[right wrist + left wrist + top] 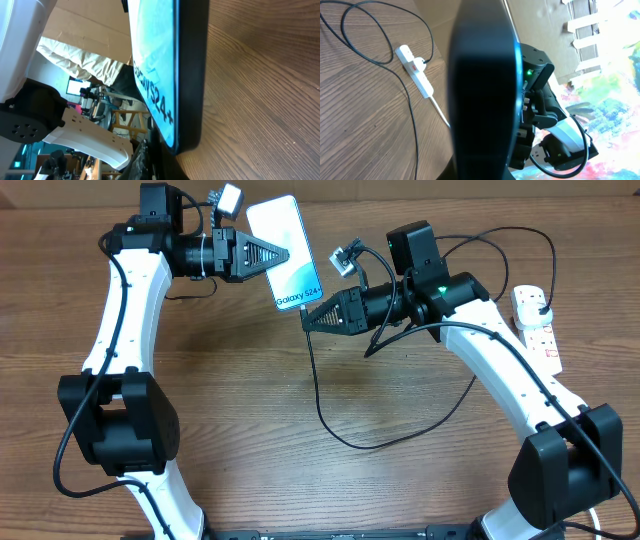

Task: Plug charger to phone and switch on socket

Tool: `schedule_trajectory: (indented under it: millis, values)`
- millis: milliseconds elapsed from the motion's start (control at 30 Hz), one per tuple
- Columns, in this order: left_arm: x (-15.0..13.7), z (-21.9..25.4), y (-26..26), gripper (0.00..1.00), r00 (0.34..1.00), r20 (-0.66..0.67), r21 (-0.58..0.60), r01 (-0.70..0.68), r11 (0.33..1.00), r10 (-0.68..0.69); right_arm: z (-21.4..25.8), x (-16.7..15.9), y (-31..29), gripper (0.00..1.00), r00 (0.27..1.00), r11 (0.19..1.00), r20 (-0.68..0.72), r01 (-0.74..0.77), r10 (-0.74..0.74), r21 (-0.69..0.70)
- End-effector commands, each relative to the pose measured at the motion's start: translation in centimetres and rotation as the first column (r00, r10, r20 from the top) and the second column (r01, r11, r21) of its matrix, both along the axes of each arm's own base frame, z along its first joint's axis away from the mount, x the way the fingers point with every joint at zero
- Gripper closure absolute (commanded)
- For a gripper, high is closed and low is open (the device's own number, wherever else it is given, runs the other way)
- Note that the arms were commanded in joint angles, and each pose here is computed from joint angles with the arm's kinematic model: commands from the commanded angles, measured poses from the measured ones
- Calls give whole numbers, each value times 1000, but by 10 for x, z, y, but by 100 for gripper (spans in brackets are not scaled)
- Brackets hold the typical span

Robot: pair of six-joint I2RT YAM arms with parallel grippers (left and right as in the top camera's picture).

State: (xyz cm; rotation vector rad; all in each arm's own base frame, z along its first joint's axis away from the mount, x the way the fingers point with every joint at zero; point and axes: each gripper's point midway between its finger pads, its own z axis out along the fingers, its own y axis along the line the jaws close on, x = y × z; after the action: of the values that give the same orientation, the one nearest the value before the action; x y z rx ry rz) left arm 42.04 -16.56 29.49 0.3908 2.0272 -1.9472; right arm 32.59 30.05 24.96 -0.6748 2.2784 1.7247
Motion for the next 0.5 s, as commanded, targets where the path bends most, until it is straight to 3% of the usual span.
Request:
schedule_trajectory:
  millis: [0, 467]
  values:
    - [-4, 14, -1, 96, 1000, 4, -45, 21, 999, -21, 3, 1, -1, 96, 1000, 1000, -4, -4, 4, 13]
    - [-4, 14, -1, 96, 1000, 6, -45, 22, 999, -22, 5, 3, -1, 96, 1000, 1000, -12, 4, -4, 17]
